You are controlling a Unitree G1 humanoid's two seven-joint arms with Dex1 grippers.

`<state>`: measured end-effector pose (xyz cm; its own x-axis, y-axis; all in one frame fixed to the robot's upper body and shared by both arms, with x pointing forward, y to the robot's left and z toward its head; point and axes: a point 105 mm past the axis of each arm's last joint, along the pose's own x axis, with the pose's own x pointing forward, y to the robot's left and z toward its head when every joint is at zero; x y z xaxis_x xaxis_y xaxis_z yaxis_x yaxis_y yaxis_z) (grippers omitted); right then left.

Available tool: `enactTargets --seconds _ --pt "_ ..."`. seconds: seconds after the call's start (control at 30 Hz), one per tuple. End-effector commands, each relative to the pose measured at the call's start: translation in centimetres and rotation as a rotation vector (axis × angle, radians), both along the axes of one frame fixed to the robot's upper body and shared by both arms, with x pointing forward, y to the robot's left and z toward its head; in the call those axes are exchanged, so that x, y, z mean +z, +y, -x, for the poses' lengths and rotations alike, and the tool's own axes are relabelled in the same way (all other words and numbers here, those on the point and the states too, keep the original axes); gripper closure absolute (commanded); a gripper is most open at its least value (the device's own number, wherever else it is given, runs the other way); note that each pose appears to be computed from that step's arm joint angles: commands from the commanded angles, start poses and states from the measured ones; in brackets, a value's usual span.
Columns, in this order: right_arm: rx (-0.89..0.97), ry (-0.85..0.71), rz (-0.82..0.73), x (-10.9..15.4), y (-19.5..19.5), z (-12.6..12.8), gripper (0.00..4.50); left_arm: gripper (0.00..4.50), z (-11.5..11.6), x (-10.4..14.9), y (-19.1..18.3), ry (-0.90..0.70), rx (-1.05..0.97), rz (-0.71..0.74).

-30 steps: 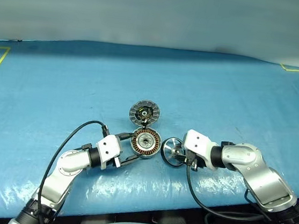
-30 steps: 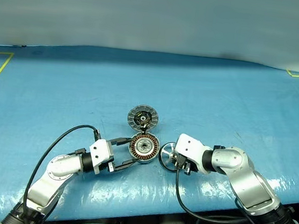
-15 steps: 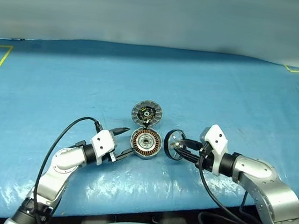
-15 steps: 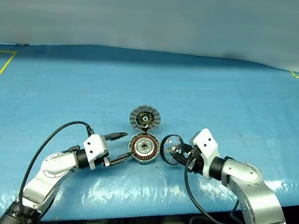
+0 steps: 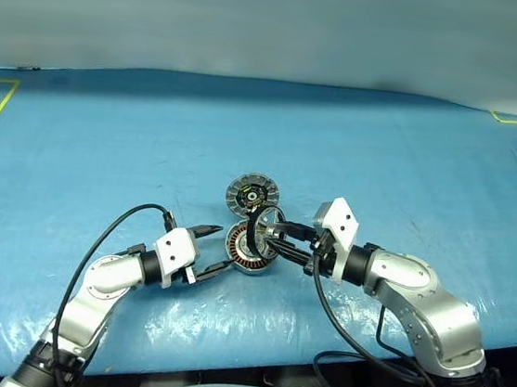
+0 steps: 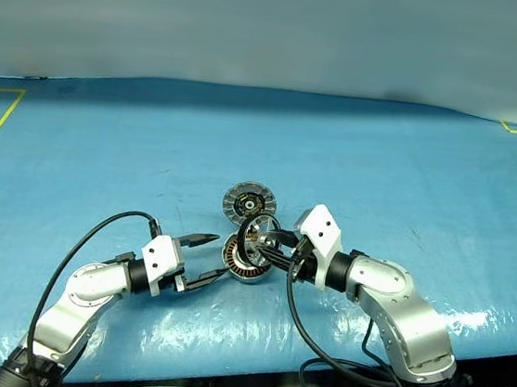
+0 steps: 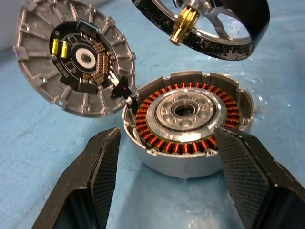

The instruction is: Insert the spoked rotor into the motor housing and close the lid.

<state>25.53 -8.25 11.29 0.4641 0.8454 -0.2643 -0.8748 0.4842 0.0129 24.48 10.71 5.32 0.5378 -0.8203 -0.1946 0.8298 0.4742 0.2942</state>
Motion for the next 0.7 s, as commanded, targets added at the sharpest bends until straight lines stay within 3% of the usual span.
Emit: enactTargets --seconds 0.03,0.7 --pt "0.027 -0.059 -0.030 1.3 0.6 -0.2 3.14 1.16 0.1 1.7 0.2 -0.029 -0.001 0.049" --pt "0.042 -0.011 0.062 -1.2 0.4 -0.7 3.14 1.16 1.0 1.8 -0.3 0.007 -0.013 0.068"
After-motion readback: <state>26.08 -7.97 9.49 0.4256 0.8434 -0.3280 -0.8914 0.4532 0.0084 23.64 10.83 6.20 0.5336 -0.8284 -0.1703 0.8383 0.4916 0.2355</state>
